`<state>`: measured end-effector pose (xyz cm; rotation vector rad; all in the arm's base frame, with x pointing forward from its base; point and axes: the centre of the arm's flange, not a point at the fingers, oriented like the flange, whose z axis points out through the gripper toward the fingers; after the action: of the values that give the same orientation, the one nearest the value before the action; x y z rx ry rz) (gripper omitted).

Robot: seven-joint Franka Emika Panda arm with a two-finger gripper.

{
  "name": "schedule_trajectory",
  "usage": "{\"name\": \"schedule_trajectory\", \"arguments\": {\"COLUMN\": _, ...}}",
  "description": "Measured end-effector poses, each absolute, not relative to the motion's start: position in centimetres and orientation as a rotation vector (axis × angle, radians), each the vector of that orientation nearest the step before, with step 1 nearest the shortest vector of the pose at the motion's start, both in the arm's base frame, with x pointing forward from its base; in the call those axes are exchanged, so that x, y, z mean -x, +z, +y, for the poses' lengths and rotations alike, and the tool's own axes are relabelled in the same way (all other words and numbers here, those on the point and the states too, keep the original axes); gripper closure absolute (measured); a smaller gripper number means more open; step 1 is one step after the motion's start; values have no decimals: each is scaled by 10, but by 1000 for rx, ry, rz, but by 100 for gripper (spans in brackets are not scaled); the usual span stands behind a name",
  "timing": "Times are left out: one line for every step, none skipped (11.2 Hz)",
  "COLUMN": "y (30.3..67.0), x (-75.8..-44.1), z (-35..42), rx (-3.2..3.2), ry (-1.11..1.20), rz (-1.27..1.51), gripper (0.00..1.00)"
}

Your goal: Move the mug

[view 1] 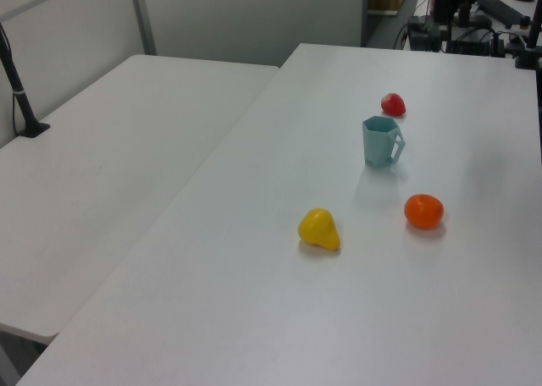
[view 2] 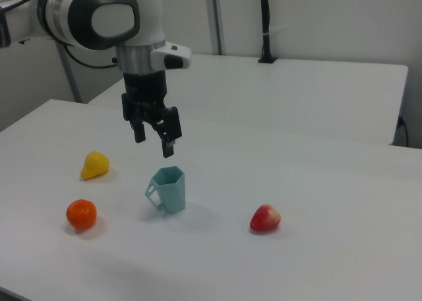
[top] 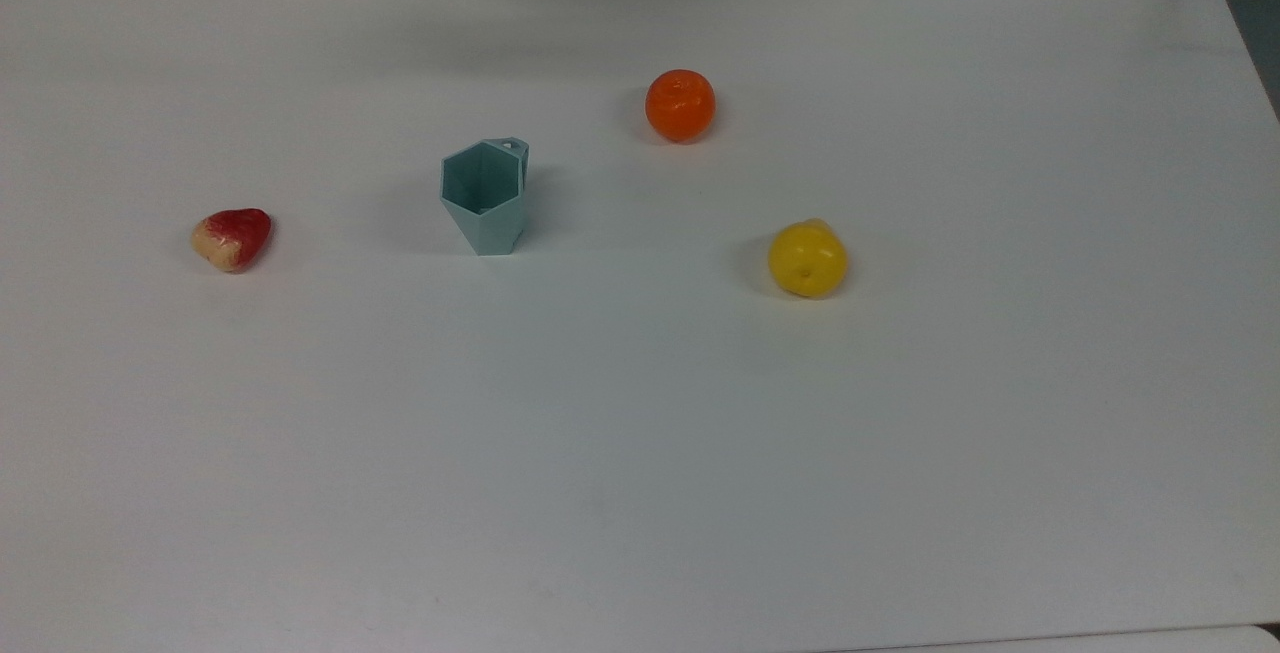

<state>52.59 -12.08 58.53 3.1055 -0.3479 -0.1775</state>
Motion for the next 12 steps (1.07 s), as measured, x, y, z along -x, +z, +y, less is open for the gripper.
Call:
{"name": "schedule_trajectory", "arguments": {"y": 585, "x": -526, "z": -121, "rx": -3105, "ry": -178, "rz": -348, "gripper": 0}}
{"name": "schedule_trajectory", "arguments": {"y": 585, "x": -526, "z": -120, "rx": -3106, "ry": -179, "rz": -344, "gripper": 0}}
{"name": "schedule_trajectory", "arguments": {"y": 584, "x": -527, "z": -119, "rx": -3106, "ry": -181, "rz": -340, "gripper": 0}}
{"name": "schedule_trajectory", "arguments": {"y": 584, "x": -527, "z": -119, "rx": -3106, "ry": -182, "rz": -339, "gripper": 0}}
{"name": "schedule_trajectory", "arguments": {"y": 584, "x": -527, "z": -119, "rx": -3106, "ry": -182, "rz": -339, "gripper": 0}}
{"name": "schedule_trajectory", "arguments": {"y": 584, "x": -527, "z": -119, "rx": -3106, "ry": -182, "rz": -339, "gripper": 0}}
{"name": "schedule_trajectory", "arguments": {"y": 584, "x": -527, "z": -119, "rx": -3106, "ry": -182, "rz": -339, "gripper": 0}}
{"name": "schedule_trajectory", "arguments": {"y": 584, "x": -527, "z": -119, "rx": -3106, "ry": -182, "rz": -339, "gripper": 0}}
{"name": "schedule_trajectory", "arguments": {"y": 584, "x": -527, "z": -119, "rx": -3106, "ry": -182, "rz": -338, "gripper": 0}}
{"name": "schedule_trajectory", "arguments": {"y": 583, "x": -527, "z": -118, "rx": -3106, "ry": -184, "rz": -338, "gripper": 0}}
{"name": "schedule_trajectory", "arguments": {"y": 582, "x": -526, "z": -118, "rx": -3106, "ry": -190, "rz": -340, "gripper": 0}}
{"name": "schedule_trajectory", "arguments": {"y": 580, "x": -523, "z": -118, "rx": -3107, "ry": -193, "rz": -343, "gripper": 0}}
